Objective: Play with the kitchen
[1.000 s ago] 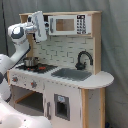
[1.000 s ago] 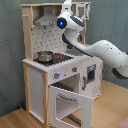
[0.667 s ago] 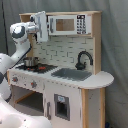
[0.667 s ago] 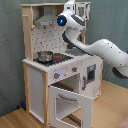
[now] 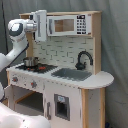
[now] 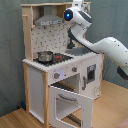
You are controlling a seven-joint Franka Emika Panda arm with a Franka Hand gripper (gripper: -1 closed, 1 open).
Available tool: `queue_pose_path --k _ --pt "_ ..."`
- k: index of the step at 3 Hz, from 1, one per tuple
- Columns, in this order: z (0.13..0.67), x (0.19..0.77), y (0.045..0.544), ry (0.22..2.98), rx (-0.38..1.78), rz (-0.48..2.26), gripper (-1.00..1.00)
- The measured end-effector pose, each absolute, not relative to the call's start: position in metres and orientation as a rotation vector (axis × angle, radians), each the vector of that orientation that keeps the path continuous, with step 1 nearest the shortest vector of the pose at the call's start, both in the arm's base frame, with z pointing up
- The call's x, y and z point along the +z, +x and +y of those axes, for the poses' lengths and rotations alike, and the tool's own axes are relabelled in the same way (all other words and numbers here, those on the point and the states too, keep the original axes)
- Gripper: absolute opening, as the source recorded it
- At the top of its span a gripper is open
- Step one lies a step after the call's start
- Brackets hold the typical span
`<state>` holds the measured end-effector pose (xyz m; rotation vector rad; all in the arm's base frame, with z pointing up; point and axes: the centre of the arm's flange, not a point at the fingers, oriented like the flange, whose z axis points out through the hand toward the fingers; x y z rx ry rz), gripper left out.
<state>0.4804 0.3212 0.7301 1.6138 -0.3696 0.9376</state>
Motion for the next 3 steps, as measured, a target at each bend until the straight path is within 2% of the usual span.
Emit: queue_pose_path --k 3 --pt "0.289 0.72 0.441 1.707 0.921 -0.37 -1.0"
